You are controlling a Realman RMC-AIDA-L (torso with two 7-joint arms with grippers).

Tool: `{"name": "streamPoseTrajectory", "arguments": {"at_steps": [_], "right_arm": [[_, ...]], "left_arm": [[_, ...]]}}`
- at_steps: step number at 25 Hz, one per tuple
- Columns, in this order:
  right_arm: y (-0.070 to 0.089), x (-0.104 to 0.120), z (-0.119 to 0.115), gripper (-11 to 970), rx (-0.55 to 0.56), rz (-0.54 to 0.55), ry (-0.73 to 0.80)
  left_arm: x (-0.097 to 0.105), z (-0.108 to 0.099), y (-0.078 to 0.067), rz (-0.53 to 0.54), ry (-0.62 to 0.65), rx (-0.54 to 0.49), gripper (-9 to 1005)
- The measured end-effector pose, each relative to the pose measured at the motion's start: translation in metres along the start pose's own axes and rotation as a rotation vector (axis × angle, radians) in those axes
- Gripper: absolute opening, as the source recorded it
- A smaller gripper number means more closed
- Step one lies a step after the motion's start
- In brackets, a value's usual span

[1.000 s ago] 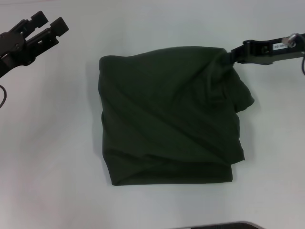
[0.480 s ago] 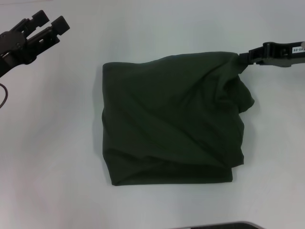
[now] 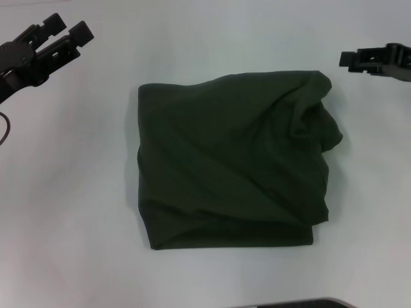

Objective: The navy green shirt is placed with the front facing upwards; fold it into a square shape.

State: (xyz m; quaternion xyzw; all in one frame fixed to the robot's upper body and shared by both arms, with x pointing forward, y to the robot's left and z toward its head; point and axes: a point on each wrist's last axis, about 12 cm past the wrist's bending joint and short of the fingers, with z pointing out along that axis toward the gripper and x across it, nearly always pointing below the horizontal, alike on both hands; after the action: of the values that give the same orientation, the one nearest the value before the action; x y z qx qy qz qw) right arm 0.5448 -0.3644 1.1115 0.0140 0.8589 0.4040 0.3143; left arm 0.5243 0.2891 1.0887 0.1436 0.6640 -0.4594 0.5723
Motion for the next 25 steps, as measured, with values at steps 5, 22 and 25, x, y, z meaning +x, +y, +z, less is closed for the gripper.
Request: {"name": "streamPoseTrajectory", "arguments": {"at_steps": [5,22,25], "right_arm": [[0.011,0.014,-0.011,403,-0.134,-0.03,0.058],[0.014,0.045,-0.003,398,-0.121,0.109,0.347],[0.015,0.047,-0.003,398,-0.11,0.126,0.381]], "left_arm": [[-0.001,0.003,-0.001,0.003,0.003,0.011,918],[-0.001,0.006,-0.001,0.0,0.0,0.02,918],[-0.001,0.006,-0.001,0.001,0.0,0.02,918]]}}
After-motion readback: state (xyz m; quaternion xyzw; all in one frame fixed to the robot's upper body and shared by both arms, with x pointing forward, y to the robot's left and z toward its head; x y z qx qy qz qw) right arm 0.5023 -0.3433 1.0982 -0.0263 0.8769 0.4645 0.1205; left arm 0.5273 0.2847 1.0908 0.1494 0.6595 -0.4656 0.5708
